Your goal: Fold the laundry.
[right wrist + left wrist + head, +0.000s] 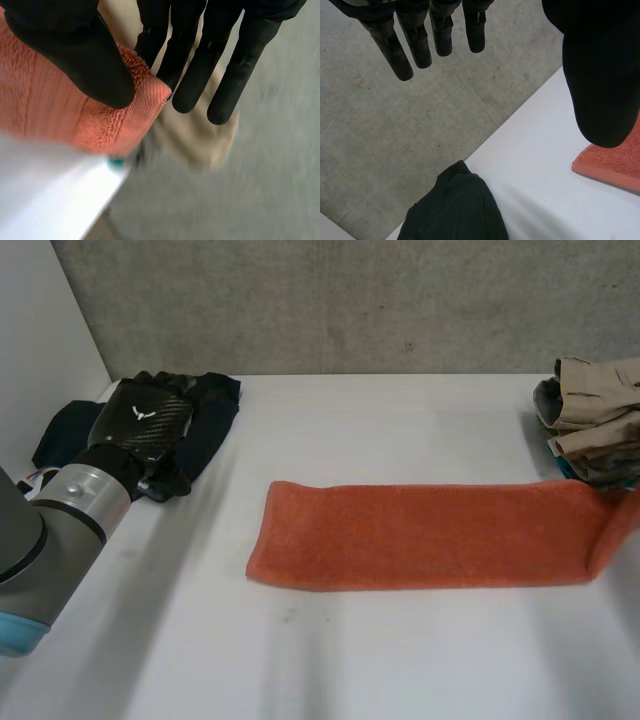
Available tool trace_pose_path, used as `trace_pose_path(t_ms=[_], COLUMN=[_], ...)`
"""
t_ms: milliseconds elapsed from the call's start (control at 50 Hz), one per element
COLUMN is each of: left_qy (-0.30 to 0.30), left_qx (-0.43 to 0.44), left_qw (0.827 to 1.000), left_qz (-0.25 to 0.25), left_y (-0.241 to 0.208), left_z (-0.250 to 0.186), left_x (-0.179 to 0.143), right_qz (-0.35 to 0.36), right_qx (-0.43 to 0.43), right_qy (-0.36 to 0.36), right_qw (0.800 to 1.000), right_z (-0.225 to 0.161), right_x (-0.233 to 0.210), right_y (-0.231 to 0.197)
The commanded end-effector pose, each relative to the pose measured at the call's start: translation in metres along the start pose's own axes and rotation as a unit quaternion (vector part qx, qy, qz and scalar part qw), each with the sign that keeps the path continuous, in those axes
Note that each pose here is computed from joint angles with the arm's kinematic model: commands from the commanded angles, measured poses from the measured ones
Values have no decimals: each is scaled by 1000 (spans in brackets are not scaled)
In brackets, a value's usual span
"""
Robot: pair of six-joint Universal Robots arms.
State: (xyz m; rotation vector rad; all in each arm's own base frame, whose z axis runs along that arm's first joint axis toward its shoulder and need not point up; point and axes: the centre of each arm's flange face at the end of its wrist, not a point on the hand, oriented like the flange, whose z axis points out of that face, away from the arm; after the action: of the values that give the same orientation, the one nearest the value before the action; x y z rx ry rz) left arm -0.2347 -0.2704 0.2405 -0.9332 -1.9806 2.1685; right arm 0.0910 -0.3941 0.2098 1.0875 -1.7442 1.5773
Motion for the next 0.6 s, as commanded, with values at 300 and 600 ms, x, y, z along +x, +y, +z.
trace_pose_path(t_ms=[300,600], left_qy=[1,9], left_qx=[-6,29], left_qw=[1000,999], left_qz=[-22,-17], left_y=[2,-10], left_z=[-13,-9], left_x=[2,11], right_qz=[-66,129], right_qx=[449,281], right_qy=[-293,-207], right_qw=[842,928], right_z=[-147,-118], right_x=[-283,-187], right_y=[-224,-205])
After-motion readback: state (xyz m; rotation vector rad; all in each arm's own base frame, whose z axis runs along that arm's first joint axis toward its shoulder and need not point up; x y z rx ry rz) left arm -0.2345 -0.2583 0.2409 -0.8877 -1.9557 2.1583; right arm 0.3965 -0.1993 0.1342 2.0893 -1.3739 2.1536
